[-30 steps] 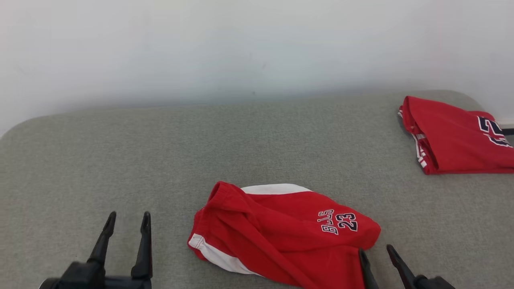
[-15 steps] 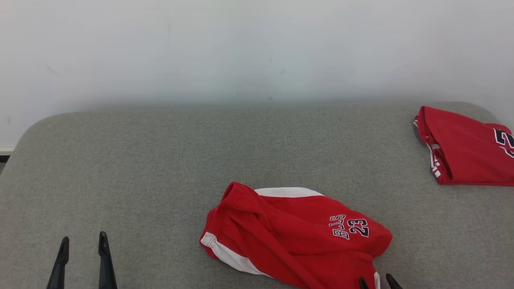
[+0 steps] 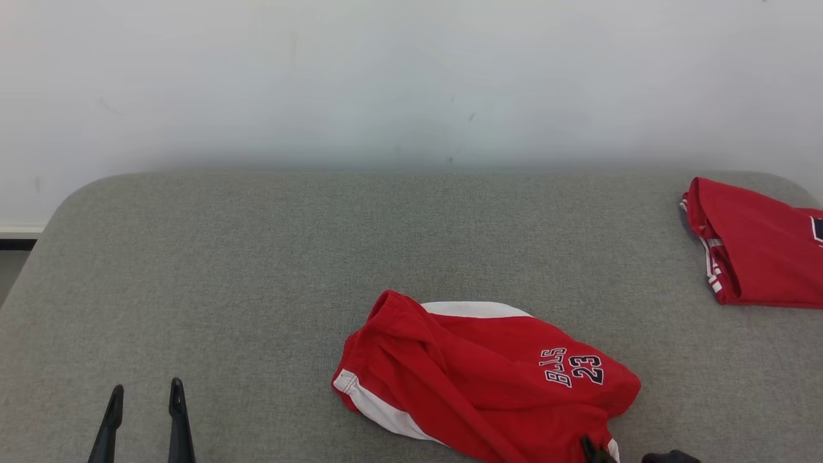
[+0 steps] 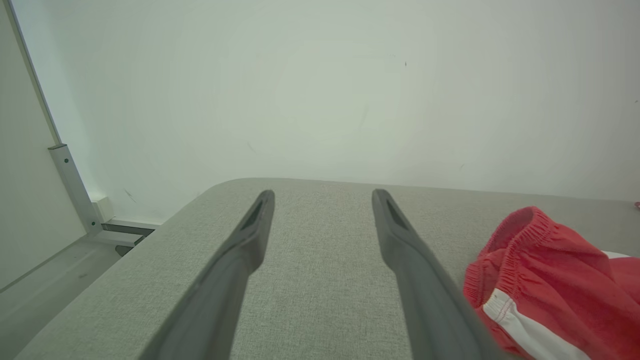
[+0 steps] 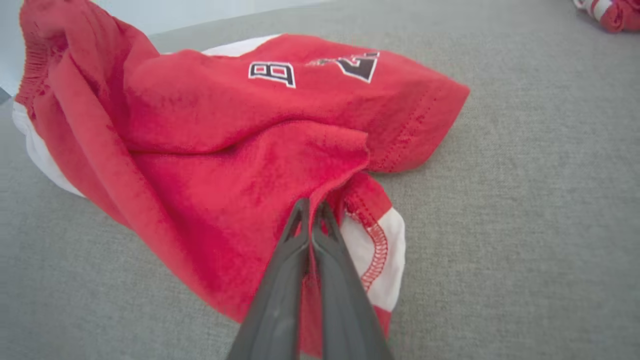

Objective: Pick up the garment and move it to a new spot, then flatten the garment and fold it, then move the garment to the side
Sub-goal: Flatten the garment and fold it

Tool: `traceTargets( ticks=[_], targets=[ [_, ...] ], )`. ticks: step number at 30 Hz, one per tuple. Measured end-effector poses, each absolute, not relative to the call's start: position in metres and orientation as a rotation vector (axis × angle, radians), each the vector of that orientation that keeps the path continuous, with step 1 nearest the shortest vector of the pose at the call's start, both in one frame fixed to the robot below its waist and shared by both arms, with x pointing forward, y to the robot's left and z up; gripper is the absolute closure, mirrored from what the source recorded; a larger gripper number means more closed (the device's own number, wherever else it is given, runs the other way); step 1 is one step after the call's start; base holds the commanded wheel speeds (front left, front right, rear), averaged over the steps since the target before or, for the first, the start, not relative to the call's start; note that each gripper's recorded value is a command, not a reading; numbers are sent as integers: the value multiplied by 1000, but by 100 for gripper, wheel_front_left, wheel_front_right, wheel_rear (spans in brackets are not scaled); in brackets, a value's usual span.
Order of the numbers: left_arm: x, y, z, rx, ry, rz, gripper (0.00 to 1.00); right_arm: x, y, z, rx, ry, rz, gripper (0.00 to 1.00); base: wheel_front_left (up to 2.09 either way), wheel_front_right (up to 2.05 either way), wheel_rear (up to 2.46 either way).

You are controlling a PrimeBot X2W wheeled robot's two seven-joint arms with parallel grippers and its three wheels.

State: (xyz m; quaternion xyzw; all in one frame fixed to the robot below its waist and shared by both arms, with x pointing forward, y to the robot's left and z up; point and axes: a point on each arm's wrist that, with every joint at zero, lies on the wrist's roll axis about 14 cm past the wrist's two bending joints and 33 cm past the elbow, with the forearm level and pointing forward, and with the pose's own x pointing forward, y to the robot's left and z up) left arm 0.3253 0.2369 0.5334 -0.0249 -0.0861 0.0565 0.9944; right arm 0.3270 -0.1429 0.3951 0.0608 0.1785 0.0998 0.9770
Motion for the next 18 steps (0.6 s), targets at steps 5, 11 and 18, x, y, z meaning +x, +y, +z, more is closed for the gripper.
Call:
traceTargets(
  ticks=[5, 11, 18],
  targets=[
    [327, 235, 530, -53, -163, 105, 0, 349, -146, 432, 151, 216, 201, 100, 0, 0, 0],
    [330, 229, 524, -67, -145, 87, 0, 384, -141, 494, 134, 50, 266, 100, 0, 0, 0],
    [335, 222, 524, -74, -144, 71, 0, 426, -149, 509, 143, 77, 258, 100, 0, 0, 0]
  ],
)
